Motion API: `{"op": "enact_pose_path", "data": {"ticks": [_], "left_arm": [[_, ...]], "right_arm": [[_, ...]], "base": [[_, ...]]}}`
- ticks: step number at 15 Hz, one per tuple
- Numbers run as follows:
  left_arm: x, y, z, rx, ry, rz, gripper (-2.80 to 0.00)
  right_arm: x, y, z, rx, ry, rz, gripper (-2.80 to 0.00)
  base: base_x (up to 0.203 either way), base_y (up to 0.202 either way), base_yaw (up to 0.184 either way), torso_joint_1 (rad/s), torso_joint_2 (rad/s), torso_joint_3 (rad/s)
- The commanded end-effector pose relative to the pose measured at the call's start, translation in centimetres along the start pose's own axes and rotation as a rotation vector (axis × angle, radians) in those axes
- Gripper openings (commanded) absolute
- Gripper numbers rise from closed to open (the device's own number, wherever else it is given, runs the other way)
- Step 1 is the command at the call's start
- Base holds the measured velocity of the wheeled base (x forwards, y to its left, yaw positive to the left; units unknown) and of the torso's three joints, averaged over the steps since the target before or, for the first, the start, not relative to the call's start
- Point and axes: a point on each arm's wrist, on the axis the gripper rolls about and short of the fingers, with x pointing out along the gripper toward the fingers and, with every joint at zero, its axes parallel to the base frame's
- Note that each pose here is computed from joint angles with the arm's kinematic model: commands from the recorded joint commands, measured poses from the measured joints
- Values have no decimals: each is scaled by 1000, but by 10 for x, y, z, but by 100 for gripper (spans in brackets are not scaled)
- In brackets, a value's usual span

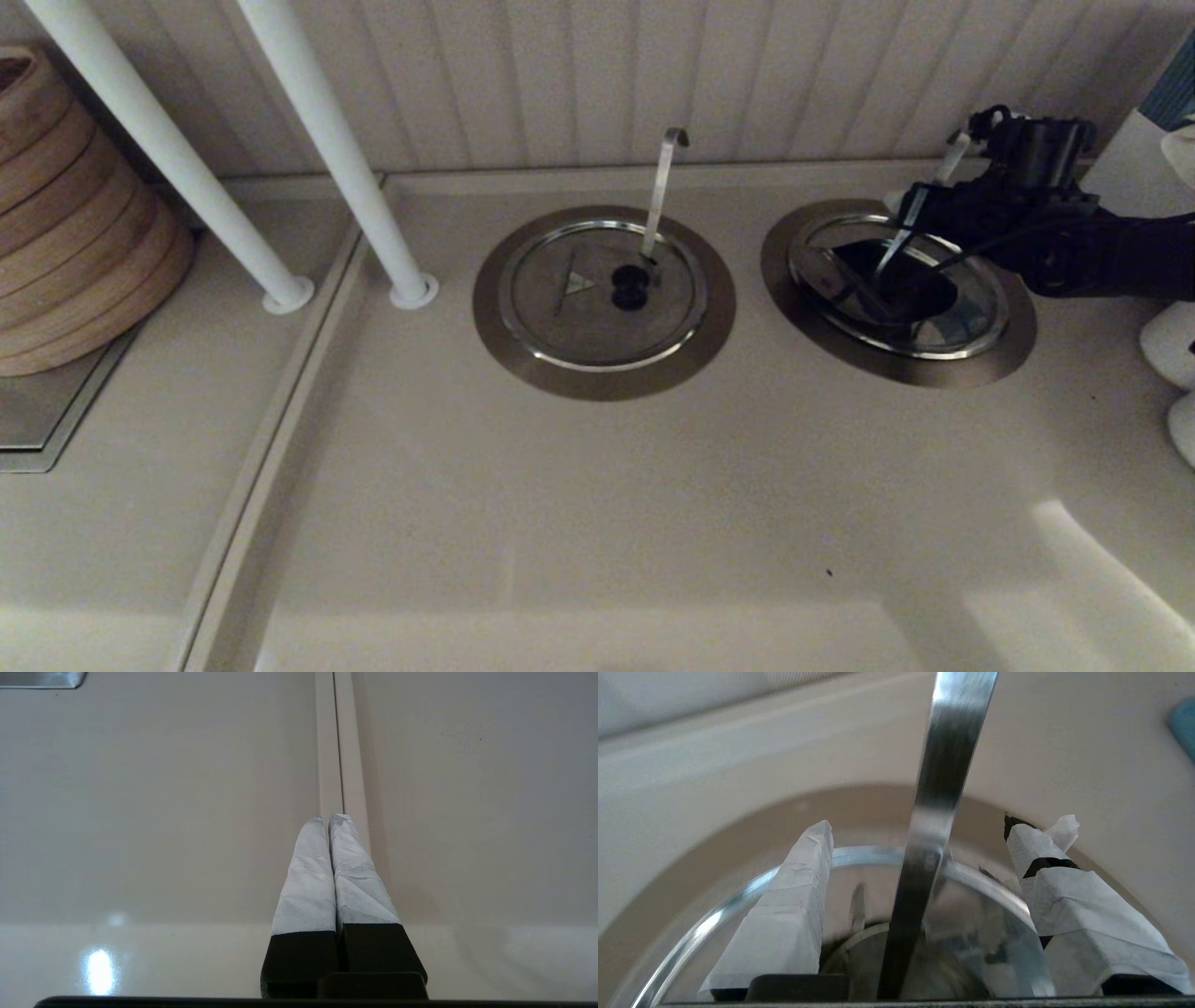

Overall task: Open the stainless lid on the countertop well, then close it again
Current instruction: Stir with a spoon

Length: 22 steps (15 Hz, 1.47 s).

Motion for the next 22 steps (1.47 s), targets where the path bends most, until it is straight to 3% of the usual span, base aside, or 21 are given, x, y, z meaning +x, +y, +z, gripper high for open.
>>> {"op": "enact_pose_path", "data": {"ticks": [1,11,12,22], "left_arm": [[0,0,0,-1,1,1,-280],[0,0,0,-1,1,1,-280],[0,0,0,-1,1,1,-280],[0,0,0,-1,1,1,-280]], "right_arm": [[17,-2,-17,16,-20,5,0],[28,-6,-24,25,-56,16,0],[28,-6,-22,31,-70,18,-280],[24,4,-17,52,-91,38,-280]], "base": [[0,0,0,0,0,0],[0,0,0,0,0,0],[0,0,0,0,0,0],[0,0,0,0,0,0]]}}
